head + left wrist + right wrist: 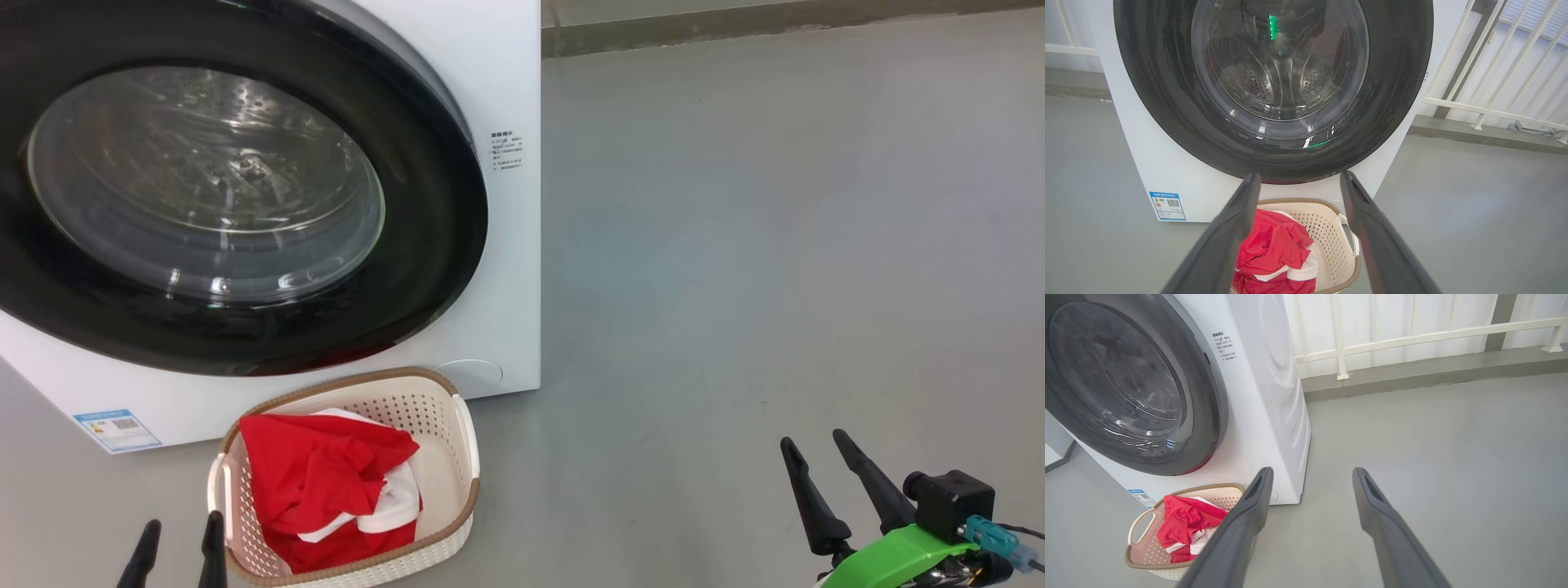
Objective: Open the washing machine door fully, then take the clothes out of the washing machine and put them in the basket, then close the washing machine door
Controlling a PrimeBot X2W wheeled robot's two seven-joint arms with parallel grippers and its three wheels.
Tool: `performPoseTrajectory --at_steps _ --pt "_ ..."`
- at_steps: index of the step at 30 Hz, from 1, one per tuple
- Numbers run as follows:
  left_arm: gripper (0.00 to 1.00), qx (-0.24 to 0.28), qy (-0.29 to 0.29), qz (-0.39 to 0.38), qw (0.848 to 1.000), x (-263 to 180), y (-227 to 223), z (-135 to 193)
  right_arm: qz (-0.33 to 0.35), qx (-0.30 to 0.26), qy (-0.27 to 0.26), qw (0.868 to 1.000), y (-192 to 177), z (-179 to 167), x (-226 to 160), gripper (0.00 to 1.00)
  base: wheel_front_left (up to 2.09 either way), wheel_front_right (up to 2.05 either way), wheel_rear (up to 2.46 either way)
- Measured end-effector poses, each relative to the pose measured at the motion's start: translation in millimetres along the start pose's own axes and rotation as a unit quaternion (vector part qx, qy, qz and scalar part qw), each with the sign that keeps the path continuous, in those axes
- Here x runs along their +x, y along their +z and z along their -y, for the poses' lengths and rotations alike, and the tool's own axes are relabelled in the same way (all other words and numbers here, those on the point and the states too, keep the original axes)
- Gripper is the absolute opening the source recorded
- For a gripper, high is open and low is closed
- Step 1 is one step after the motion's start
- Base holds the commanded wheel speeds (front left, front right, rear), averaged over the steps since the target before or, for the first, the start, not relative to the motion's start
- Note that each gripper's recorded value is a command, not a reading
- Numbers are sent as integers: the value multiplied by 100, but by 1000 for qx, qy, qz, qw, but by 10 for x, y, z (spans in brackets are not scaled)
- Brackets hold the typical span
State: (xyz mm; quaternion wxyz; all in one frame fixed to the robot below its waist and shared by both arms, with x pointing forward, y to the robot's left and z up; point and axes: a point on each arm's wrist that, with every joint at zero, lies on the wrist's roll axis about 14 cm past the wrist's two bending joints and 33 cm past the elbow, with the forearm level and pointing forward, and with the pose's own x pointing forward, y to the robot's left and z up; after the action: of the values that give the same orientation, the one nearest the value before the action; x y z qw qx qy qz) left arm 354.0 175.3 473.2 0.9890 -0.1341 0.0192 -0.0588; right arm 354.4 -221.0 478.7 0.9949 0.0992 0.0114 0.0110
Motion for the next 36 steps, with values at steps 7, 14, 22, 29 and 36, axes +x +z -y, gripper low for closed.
performPoseTrajectory --at_steps 7,14,22,29,36 --pt "0 -19 8 -25 999 -36 -189 45 -27 13 -8 1000 -198 -11 -65 0 0 0 0" --pt "0 -56 19 -48 997 -79 -349 94 -62 44 -23 997 -432 -12 -175 0 0 0 0" --pt "0 -88 31 -51 994 -88 -359 53 -64 80 -31 994 -437 -25 -156 0 0 0 0" --pt "0 -126 46 -51 990 -96 -357 -2 -58 117 -44 990 -403 13 -131 0 0 0 0" --pt "0 -160 57 -52 984 -94 -355 -35 -59 155 -49 985 -395 5 -110 0 0 0 0"
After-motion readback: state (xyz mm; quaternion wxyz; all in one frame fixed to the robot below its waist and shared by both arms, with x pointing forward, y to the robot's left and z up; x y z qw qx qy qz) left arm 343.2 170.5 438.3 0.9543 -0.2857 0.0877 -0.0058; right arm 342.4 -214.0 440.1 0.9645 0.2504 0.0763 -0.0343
